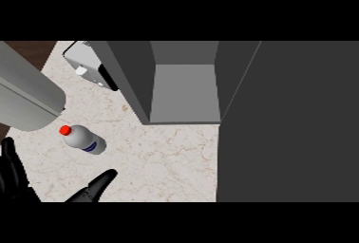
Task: Pick up the bottled water, place it into the cabinet and close the cabinet
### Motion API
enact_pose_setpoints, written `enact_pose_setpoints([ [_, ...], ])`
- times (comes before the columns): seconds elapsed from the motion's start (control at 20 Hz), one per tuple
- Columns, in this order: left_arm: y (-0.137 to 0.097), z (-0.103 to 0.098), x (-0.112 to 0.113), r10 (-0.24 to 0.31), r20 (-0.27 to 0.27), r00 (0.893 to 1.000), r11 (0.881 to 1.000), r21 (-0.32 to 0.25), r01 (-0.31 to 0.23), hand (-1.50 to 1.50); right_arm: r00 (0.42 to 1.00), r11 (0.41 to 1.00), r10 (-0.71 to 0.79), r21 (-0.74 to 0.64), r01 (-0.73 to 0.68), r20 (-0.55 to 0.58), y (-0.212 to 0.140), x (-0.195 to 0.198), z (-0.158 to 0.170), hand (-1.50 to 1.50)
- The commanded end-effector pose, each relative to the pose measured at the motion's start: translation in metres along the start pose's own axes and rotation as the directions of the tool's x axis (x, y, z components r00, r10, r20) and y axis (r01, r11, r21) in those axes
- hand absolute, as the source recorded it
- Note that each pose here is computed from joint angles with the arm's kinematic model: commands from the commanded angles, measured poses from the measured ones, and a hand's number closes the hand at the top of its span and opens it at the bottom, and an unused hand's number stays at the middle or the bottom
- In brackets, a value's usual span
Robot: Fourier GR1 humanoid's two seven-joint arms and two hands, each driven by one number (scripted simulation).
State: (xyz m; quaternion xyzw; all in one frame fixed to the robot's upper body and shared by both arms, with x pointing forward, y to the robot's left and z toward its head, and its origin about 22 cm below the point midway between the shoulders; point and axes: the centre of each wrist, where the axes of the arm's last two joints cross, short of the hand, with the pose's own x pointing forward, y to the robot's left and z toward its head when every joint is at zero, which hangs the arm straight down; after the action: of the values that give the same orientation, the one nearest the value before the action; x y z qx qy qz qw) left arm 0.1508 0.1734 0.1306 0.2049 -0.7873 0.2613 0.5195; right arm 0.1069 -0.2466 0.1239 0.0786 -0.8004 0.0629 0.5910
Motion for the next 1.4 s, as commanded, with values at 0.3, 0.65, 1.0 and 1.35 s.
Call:
enact_pose_setpoints([
  [0.3,0.000,0.029,0.006,-0.016,-0.030,0.999,1.000,0.004,0.016,-1.50,0.999,1.000,0.016,0.024,-0.017,0.042,0.003,0.041,0.031,-1.50],
  [0.65,-0.009,0.010,-0.014,-0.035,-0.045,0.998,0.997,0.063,0.038,-1.50,1.000,0.999,0.008,0.030,-0.009,0.022,0.003,0.043,0.048,-1.50],
  [1.0,0.006,-0.006,-0.036,-0.022,-0.127,0.992,0.994,0.106,0.036,-1.50,0.999,0.999,0.002,0.040,-0.004,0.045,0.001,0.039,0.057,-1.50],
  [1.35,0.026,-0.008,-0.082,-0.068,-0.183,0.981,0.986,0.140,0.094,-1.50,0.999,0.999,0.022,0.030,-0.024,0.048,0.001,0.041,0.061,-1.50],
])
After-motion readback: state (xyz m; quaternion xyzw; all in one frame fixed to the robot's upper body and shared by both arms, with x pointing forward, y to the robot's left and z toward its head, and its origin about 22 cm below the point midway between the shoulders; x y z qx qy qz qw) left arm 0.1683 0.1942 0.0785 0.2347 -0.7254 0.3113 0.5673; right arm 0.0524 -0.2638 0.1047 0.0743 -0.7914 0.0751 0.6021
